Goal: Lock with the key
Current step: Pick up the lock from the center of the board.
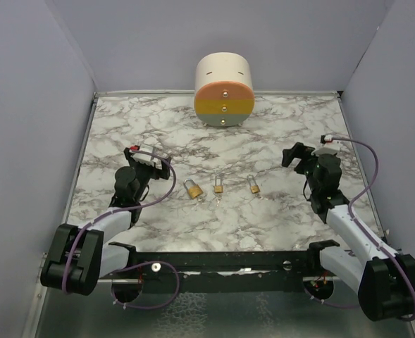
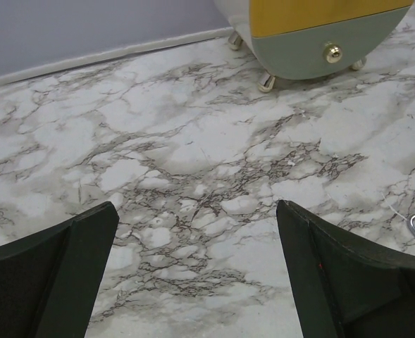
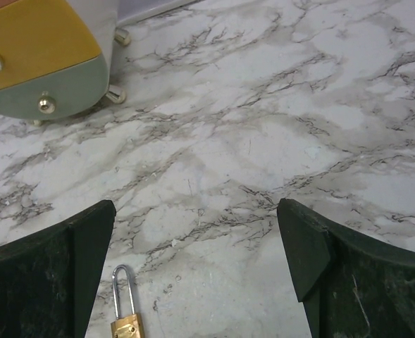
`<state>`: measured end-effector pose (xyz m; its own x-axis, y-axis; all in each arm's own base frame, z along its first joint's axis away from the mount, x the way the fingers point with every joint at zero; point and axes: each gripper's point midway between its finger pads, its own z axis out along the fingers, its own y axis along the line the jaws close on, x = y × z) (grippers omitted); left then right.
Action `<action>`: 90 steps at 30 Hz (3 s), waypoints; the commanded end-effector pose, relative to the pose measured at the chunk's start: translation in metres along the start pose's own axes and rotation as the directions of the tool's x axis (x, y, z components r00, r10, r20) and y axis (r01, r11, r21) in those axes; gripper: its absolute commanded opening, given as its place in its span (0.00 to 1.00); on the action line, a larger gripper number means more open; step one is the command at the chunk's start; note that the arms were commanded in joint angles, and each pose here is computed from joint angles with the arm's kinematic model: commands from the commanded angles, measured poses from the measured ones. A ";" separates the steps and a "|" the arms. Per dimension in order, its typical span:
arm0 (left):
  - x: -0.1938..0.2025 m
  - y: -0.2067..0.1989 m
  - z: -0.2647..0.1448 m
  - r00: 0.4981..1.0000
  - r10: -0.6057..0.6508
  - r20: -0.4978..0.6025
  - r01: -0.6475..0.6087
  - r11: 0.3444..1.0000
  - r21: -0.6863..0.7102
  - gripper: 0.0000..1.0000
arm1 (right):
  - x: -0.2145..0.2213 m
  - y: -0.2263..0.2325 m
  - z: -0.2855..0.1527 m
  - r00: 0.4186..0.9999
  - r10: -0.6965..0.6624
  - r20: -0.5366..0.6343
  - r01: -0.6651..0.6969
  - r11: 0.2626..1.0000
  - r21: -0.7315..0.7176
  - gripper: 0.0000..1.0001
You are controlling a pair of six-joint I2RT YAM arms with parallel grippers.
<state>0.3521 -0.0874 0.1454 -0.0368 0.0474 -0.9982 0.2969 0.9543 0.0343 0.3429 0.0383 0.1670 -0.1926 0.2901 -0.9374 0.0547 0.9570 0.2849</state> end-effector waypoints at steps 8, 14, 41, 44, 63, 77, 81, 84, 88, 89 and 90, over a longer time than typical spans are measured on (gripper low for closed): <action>-0.028 -0.021 -0.002 0.996 -0.059 0.064 0.055 0.996 0.065 0.99 | 0.043 0.049 -0.011 0.972 -0.115 -0.204 0.085 0.985 -0.148 1.00; -0.029 -0.020 -0.003 0.994 -0.092 0.058 0.088 0.994 0.057 0.99 | 0.079 0.059 -0.021 0.927 -0.184 -0.326 0.147 0.980 -0.137 0.81; -0.019 -0.021 -0.005 0.992 -0.119 0.034 0.117 0.992 0.051 0.99 | 0.162 0.076 -0.025 0.834 -0.252 -0.492 0.308 0.951 0.036 0.69; -0.019 -0.019 -0.004 0.993 -0.115 0.032 0.114 0.993 0.043 0.99 | 0.163 0.078 -0.024 0.833 -0.260 -0.488 0.311 0.950 0.025 0.69; -0.012 -0.016 -0.002 0.993 -0.115 0.012 0.115 0.993 0.023 0.99 | 0.189 0.087 -0.023 0.781 -0.304 -0.546 0.320 0.945 -0.068 0.59; -0.010 -0.010 -0.004 0.994 -0.111 0.014 0.112 0.994 -0.011 0.99 | 0.193 0.089 -0.032 0.758 -0.288 -0.585 0.296 0.951 -0.083 0.39; -0.012 -0.007 -0.005 0.994 -0.107 0.023 0.108 0.994 -0.029 0.99 | 0.194 0.088 -0.032 0.747 -0.289 -0.599 0.308 0.949 -0.073 0.37; -0.013 -0.004 -0.008 0.994 -0.103 0.030 0.104 0.993 -0.047 0.99 | 0.195 0.085 -0.032 0.738 -0.291 -0.609 0.321 0.945 -0.062 0.28; -0.014 0.000 -0.010 0.995 -0.097 0.038 0.099 0.993 -0.066 0.99 | 0.194 0.088 -0.029 0.734 -0.301 -0.609 0.330 0.941 -0.067 0.01; -0.014 0.000 -0.010 0.995 -0.094 0.038 0.096 0.993 -0.066 0.99 | 0.193 0.089 -0.027 0.735 -0.305 -0.606 0.333 0.940 -0.070 0.01; -0.014 0.000 -0.010 0.995 -0.093 0.038 0.095 0.993 -0.065 0.99 | 0.191 0.092 -0.025 0.735 -0.312 -0.602 0.336 0.939 -0.076 0.01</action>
<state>0.3446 -0.0915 0.1565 -0.0519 -0.0642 -0.9966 0.2578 0.9633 -0.0755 0.2863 0.1789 0.0215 -0.7311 -0.0565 -0.6799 -0.0709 0.9975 -0.0066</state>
